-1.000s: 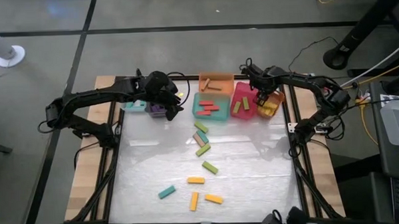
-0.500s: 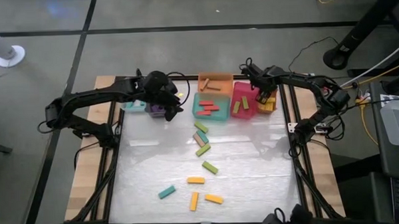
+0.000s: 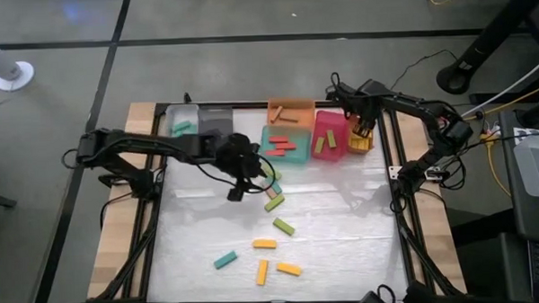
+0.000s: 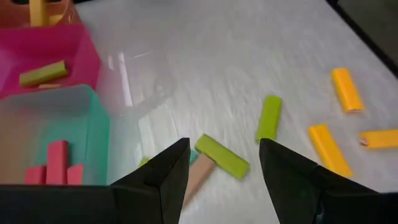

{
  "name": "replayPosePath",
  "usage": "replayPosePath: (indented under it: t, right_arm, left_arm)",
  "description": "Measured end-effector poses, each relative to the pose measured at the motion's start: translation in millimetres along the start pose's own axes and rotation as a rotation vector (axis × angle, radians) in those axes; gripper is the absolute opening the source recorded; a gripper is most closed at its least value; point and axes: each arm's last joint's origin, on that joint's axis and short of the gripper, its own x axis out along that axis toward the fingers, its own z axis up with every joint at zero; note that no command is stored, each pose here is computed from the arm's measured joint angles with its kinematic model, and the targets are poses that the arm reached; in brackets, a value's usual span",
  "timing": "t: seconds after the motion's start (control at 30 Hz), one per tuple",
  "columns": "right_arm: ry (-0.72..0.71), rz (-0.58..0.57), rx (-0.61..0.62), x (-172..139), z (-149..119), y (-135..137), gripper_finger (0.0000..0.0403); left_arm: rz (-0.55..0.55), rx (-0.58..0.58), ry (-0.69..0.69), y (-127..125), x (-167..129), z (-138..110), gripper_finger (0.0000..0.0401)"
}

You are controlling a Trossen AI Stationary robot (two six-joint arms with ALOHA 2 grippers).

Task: Sort blocks
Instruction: Put the brown block into the left orange bin

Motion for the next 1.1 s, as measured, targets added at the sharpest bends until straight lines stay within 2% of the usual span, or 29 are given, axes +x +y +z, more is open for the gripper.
replayPosePath:
  t: [0.1,0.2,0.37,0.57,0.8,1.1]
  right_arm:
    - [-0.025,0.027,0.073,-15,2,-10,0.0205]
    - [-0.079,0.109,0.149,-33,6,-21,0.0205]
    - [-0.21,0.352,0.257,-65,11,-36,0.0205]
    - [-0.379,0.617,0.318,-93,19,-44,0.0205]
    - [-0.526,0.694,0.244,-117,30,-24,0.0205]
    - [-0.637,0.727,0.022,-158,27,34,0.0205]
  left_arm:
    - [0.006,0.01,0.009,4,19,-2,0.0182]
    - [0.005,-0.003,0.041,10,39,-9,0.0182]
    - [-0.019,-0.011,0.132,14,70,-26,0.0182]
    - [-0.065,0.086,0.225,14,99,-46,0.0182]
    - [-0.08,0.127,0.276,17,116,-60,0.0182]
    - [-0.085,0.165,0.314,20,128,-70,0.0182]
